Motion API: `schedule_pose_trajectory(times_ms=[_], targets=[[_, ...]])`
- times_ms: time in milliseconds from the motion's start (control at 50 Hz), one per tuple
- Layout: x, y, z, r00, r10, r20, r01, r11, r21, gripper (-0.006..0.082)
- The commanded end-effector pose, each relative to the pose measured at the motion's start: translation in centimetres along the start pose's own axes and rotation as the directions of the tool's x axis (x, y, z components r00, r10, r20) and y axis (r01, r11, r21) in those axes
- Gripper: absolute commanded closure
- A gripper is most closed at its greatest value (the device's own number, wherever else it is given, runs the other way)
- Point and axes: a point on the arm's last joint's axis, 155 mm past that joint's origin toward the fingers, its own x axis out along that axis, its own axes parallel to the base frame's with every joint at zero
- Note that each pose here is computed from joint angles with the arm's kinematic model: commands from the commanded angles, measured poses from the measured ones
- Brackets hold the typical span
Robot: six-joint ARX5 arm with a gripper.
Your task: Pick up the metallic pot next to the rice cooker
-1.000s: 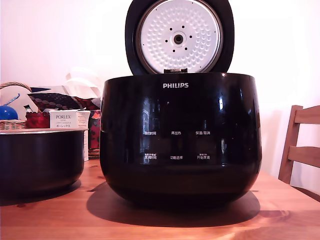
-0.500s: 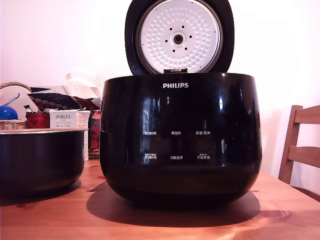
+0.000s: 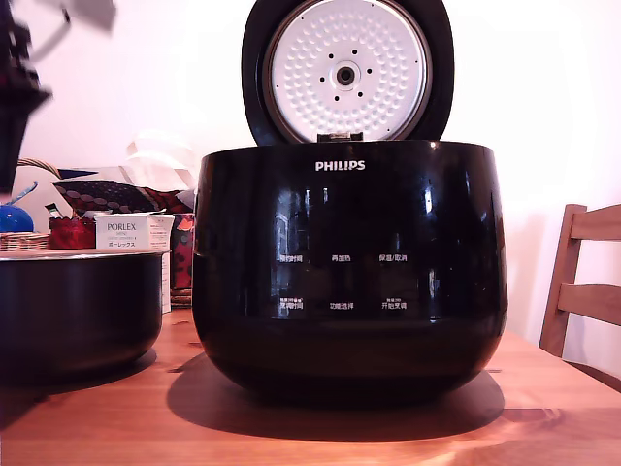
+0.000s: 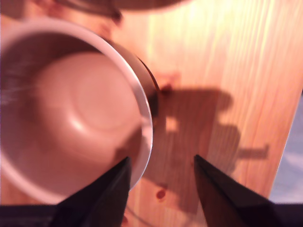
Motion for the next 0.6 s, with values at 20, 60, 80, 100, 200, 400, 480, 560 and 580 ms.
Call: schedule_pose_trajectory(times_ms=[20, 60, 80, 100, 200, 400, 480, 560, 580], targets=[[0.6, 0.2, 0.1, 1.000, -0.011, -0.006, 0.011, 1.000, 0.006, 0.0381], [0.8, 0.4, 0.2, 1.000, -0.013, -0.007, 0.013, 1.000, 0.010, 0.0381], [0.9, 0.4, 0.2, 1.000, -0.012, -0.006, 0.012, 1.000, 0.010, 0.0381], [1.0, 0.5, 0.3, 1.000, -0.011, -0.005, 0.011, 1.000, 0.015, 0.0381], [1.7, 0.9, 0.4, 1.000, -0.017, -0.008, 0.017, 1.000, 0.014, 0.0382], [3.0, 1.4, 0.8, 0.999, -0.034, -0.008, 0.034, 0.999, 0.010, 0.0382], [3.4, 1.5, 0.8, 0.999, -0.041, -0.006, 0.041, 0.999, 0.002, 0.0382], [3.9, 1.5, 0.5, 0.998, -0.055, -0.014, 0.055, 0.998, -0.007, 0.0382], [4.0, 1.5, 0.4, 0.998, -0.058, -0.016, 0.058, 0.998, -0.010, 0.0382]])
